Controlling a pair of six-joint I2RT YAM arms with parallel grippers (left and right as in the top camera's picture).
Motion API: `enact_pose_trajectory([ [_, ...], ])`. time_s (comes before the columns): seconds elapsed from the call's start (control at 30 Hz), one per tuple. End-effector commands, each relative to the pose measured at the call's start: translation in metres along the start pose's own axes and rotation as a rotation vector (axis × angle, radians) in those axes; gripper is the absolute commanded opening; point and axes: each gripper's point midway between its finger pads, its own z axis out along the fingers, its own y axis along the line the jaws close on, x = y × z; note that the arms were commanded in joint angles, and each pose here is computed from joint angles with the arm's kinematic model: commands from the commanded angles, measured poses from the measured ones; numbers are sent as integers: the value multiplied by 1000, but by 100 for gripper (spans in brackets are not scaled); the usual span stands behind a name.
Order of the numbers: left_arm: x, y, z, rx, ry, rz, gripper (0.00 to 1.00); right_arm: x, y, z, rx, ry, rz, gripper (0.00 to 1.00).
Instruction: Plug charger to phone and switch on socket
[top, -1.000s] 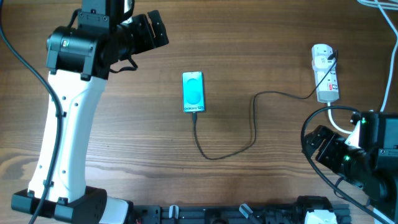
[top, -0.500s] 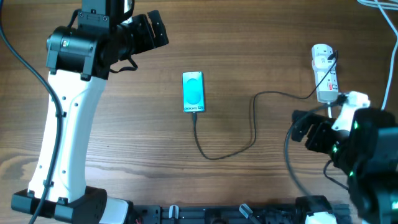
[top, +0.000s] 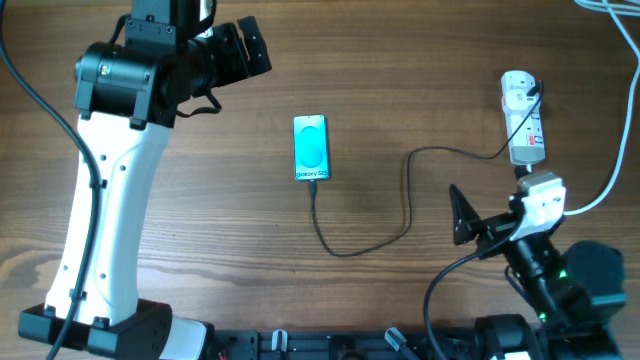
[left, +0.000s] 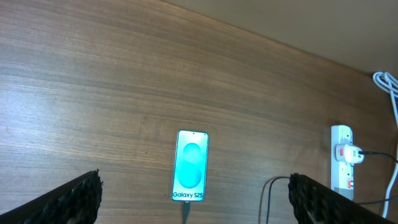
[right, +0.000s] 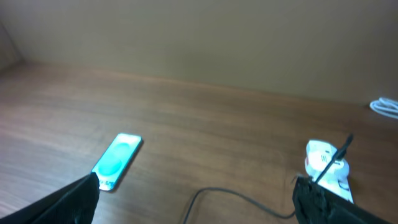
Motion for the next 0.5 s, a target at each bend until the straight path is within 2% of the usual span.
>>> enact_pose_trajectory([
  [0.0, 1, 2, 4, -15, 5, -4, 100, 15, 2, 5, -13, -55, -17, 100],
  [0.23, 1, 2, 4, -15, 5, -4, 100, 27, -2, 11, 6, -183, -14, 100],
  [0.47, 1, 2, 4, -15, 5, -4, 100, 44, -12, 18, 54, -226, 58, 100],
])
